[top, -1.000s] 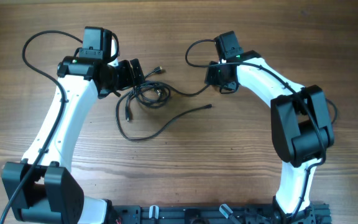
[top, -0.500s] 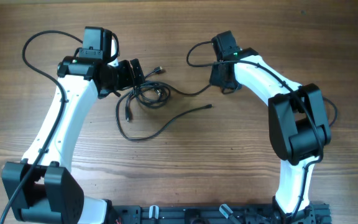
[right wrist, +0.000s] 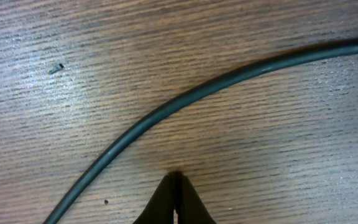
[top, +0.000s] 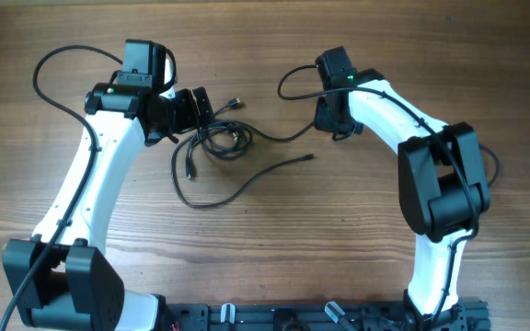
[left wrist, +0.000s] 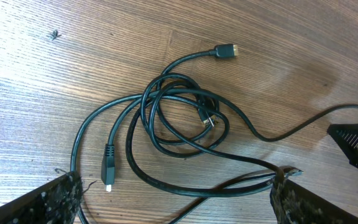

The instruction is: Untangle cables

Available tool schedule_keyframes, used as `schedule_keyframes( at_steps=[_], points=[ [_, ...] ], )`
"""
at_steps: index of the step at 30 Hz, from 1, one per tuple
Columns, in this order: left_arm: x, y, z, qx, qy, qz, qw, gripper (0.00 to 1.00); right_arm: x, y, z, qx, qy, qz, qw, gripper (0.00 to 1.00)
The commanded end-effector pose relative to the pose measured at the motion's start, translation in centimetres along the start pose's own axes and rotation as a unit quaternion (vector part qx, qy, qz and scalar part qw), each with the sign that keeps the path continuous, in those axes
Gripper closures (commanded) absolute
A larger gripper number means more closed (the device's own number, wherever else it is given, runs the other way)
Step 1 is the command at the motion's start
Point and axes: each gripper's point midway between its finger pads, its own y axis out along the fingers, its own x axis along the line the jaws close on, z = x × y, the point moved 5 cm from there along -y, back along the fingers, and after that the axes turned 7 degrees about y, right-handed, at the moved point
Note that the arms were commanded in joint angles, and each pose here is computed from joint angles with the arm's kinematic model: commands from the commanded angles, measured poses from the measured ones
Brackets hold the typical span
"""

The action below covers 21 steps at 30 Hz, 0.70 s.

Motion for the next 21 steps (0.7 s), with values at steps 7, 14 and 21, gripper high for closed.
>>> schedule_keyframes(
  at_steps=[7, 14, 21],
  points=[
    [-0.1, -0.2, -0.2, -0.003, 0.001, 0.006, 1.000, 0.02, 3.8, -2.2, -1.4, 0.005, 0.042, -0.128, 0.991, 0.68],
    [0.0, -0.2, -0.1, 0.000, 0.001, 0.006, 1.000, 0.02, 3.1, 1.6, -1.1, 0.012, 0.060, -0.087, 0.994, 0.66],
    [0.0, -0.2, -0.1, 0.000, 0.001, 0.006, 1.000, 0.02, 0.8, 2.4, -1.0, -0.010, 0.033, -0.002, 0.999, 0.66]
  ],
)
